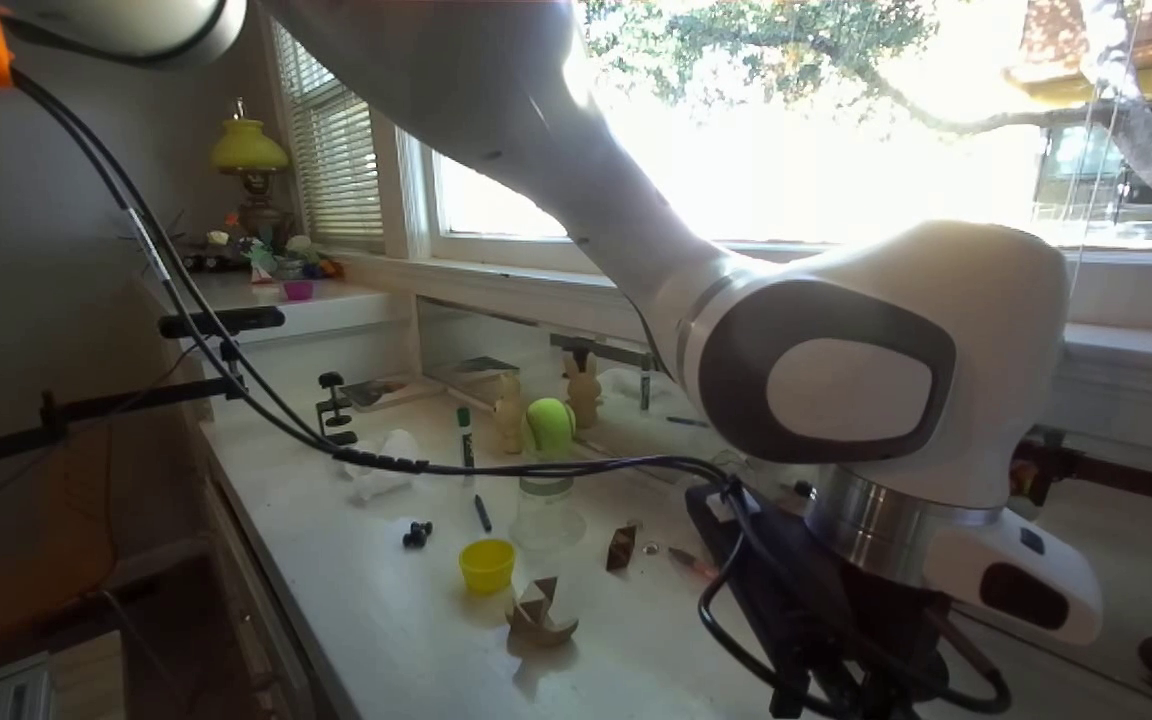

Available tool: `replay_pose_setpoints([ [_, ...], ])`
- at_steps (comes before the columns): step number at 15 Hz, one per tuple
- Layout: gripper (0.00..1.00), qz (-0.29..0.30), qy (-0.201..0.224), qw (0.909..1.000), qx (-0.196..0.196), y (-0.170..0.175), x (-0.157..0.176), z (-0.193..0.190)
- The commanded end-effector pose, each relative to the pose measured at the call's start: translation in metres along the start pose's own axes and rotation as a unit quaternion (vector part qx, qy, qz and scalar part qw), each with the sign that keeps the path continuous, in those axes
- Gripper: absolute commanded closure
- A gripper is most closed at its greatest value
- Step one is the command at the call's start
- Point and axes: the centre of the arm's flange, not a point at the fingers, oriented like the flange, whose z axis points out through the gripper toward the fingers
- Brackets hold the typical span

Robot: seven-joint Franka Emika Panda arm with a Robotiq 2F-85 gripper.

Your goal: Put the yellow bowl on the counter, then place the green toy in it

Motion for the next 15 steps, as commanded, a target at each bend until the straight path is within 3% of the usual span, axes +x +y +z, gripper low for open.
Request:
replay_pose_setpoints([
  [1,0.42,0.01,-0.006,0.9999,0.003,-0.0008,0.0013,-0.0004],
  [9,0.99,0.01,-0.005,0.9999,0.003,0.0006,0.0006,-0.0009],
  [12,1.0,0.011,-0.005,0.9999,0.003,0.0013,0.0003,-0.001],
  [13,0.9,0.012,-0.006,0.9999,0.004,0.0015,0.0003,-0.0015],
  [14,0.73,0.013,-0.005,0.9999,0.005,0.0017,0.0002,-0.0025],
  [15,0.69,0.014,-0.004,0.9999,0.004,0.0015,-0.0003,-0.0044],
])
